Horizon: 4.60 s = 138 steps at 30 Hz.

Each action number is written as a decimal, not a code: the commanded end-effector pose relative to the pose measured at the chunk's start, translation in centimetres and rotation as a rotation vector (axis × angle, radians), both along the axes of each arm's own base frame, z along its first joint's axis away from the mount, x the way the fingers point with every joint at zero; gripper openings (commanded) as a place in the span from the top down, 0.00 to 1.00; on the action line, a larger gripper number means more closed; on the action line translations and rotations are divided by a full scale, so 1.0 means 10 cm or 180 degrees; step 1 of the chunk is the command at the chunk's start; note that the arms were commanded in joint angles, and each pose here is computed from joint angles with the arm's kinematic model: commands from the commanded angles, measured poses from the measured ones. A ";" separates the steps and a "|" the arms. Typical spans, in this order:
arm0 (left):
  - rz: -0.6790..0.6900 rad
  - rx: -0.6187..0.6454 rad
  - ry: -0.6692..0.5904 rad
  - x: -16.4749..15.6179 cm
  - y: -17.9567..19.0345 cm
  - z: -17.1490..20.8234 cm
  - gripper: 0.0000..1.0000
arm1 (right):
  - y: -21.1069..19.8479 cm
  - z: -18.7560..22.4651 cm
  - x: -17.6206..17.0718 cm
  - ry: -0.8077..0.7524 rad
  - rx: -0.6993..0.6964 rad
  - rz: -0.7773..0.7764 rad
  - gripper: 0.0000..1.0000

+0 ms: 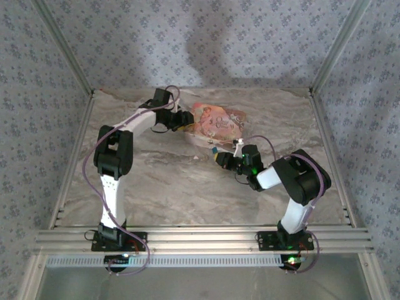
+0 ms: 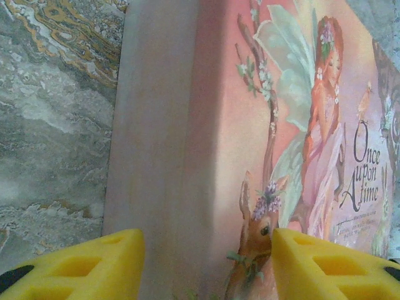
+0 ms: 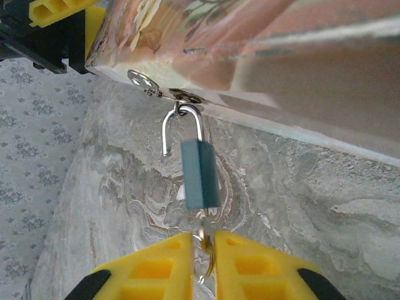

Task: Unlock the padlock with the key

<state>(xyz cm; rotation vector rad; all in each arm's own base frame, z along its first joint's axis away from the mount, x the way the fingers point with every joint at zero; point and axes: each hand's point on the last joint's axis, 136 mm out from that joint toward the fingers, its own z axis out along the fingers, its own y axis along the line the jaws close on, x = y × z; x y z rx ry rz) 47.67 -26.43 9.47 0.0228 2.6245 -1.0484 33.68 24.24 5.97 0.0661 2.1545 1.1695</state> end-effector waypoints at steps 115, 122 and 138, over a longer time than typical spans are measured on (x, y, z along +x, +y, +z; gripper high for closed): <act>0.0183 0.0277 0.0247 -1.27 0.08 -0.28 0.50 | 0.13 0.25 0.26 -0.1175 0.0198 0.1004 0.60; 0.0186 0.0272 0.0241 -1.27 0.08 -0.27 0.50 | 0.13 0.20 0.25 -0.1131 0.0128 0.0989 0.71; 0.0194 0.0286 0.0232 -1.27 0.09 -0.27 0.50 | 0.06 0.13 0.27 -0.1068 0.0018 0.0885 0.97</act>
